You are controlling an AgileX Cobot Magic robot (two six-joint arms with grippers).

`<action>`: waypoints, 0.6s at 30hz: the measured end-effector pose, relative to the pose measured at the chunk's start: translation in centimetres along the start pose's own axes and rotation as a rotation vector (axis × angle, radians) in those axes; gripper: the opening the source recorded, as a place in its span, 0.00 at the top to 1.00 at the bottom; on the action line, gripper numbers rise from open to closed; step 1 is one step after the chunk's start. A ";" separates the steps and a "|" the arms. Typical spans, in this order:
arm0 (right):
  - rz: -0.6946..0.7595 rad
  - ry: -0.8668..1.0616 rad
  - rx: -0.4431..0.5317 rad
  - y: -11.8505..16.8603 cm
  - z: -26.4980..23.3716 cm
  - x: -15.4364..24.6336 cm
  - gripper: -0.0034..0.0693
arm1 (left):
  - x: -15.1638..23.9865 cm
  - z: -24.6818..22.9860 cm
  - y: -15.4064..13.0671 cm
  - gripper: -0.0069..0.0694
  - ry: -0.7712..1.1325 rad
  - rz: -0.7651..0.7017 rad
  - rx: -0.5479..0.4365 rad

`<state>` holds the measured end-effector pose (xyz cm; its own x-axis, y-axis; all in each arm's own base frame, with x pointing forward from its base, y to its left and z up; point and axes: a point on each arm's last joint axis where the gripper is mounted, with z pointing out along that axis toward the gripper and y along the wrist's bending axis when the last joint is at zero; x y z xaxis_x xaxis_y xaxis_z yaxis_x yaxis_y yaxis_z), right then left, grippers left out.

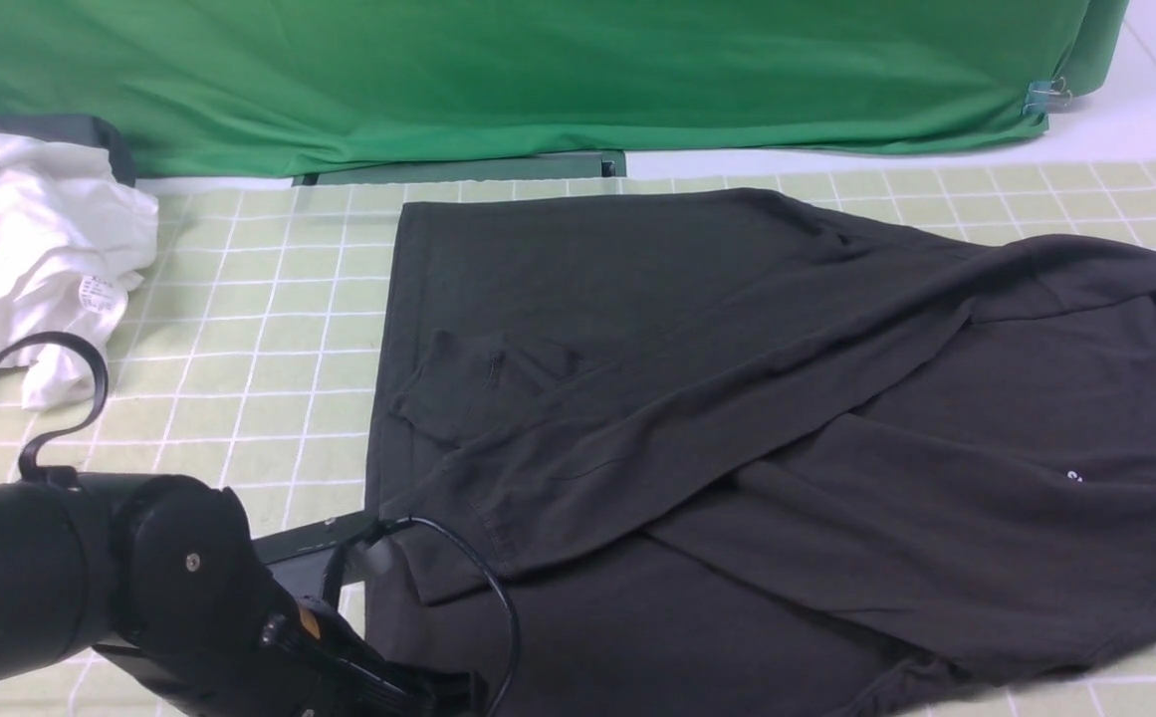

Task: Fold a long-sleeved shirt over a green coffee tablecloth.
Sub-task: 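Grasp the near edge of the shirt at its hem and shoulder corners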

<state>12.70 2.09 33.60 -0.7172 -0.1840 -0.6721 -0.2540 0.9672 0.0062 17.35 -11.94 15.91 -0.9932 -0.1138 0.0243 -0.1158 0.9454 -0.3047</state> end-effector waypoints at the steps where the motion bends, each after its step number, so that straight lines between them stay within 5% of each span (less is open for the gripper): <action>1: 0.000 0.000 0.000 0.0 0.0 0.0 0.63 | 0.0 0.0 0.0 0.44 0.001 0.005 -0.006; 9: -0.001 -0.001 0.000 0.0 0.0 0.0 0.63 | 0.3 0.2 0.2 0.49 0.026 -0.015 -0.014; 15: -0.001 0.001 0.000 0.0 0.0 0.0 0.63 | 0.6 0.7 0.7 0.81 0.046 0.056 -0.033; 18: -0.002 0.016 -0.004 0.0 0.0 0.1 0.63 | 0.7 0.5 0.5 0.87 0.046 0.077 -0.015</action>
<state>12.59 2.10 33.50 -0.7271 -0.1886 -0.6601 -0.2576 0.9662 0.0077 16.61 -11.69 15.25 -0.9986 -0.0270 0.0454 -0.0391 0.9552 -0.2933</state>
